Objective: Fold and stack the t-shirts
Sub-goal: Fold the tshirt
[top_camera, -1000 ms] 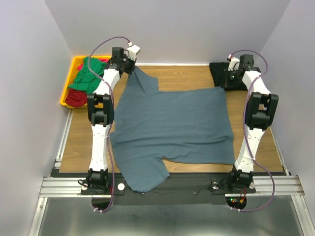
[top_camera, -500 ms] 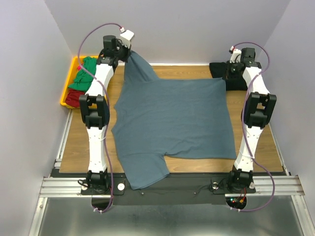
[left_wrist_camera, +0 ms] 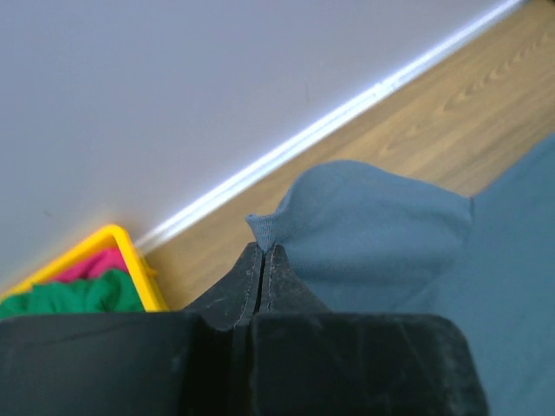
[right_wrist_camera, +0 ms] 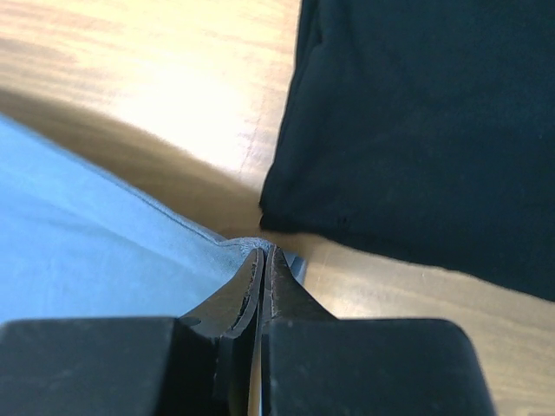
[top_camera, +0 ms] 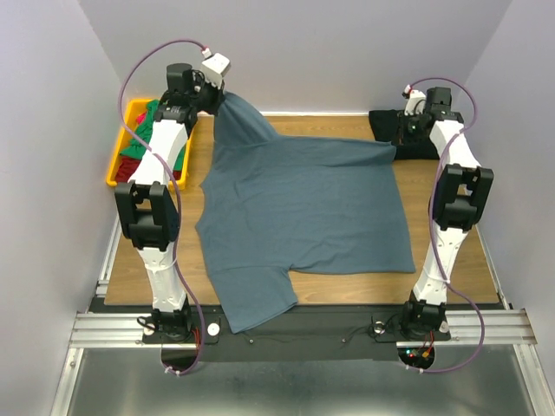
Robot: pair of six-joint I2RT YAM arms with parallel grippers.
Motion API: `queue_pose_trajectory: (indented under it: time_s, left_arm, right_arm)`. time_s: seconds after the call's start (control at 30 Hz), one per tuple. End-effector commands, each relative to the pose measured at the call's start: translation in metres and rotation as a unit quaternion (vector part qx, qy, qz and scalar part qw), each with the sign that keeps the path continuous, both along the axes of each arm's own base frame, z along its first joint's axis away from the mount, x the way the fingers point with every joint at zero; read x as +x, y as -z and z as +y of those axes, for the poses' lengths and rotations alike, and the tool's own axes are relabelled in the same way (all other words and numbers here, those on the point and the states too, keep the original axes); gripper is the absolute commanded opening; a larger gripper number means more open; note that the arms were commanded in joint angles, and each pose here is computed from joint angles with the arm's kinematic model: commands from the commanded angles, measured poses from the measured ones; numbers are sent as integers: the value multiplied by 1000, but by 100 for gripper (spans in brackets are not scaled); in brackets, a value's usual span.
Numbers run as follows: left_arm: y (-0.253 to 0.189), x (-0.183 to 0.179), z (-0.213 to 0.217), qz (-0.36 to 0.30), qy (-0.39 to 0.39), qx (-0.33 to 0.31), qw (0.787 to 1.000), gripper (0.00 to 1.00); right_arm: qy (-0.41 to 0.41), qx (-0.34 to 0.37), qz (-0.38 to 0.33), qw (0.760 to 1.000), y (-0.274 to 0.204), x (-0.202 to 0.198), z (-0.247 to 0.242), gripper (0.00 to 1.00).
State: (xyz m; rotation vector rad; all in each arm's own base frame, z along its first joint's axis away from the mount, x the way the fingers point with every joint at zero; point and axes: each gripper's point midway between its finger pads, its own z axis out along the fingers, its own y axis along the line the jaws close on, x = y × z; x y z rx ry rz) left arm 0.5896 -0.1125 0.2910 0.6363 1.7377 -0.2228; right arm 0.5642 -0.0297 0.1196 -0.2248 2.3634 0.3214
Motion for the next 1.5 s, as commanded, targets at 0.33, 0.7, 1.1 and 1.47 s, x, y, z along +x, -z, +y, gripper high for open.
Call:
queue_pose_trajectory:
  time_s: [0.33, 0.7, 1.1, 1.47]
  left_arm:
    - [-8, -71, 14, 1, -7, 17, 1000, 0]
    - [1, -143, 18, 30, -9, 30, 999, 0]
    - [118, -241, 3, 153, 5, 68, 986, 0]
    - [201, -290, 3, 241, 41, 158, 957, 0]
  right_arm:
    - [-42, -33, -74, 996, -68, -23, 4, 1]
    - [-66, -41, -64, 995, -64, -51, 9, 1]
    - [-85, -57, -28, 994, -33, -83, 6, 0]
    - [-121, -65, 42, 990, 27, -124, 8, 1]
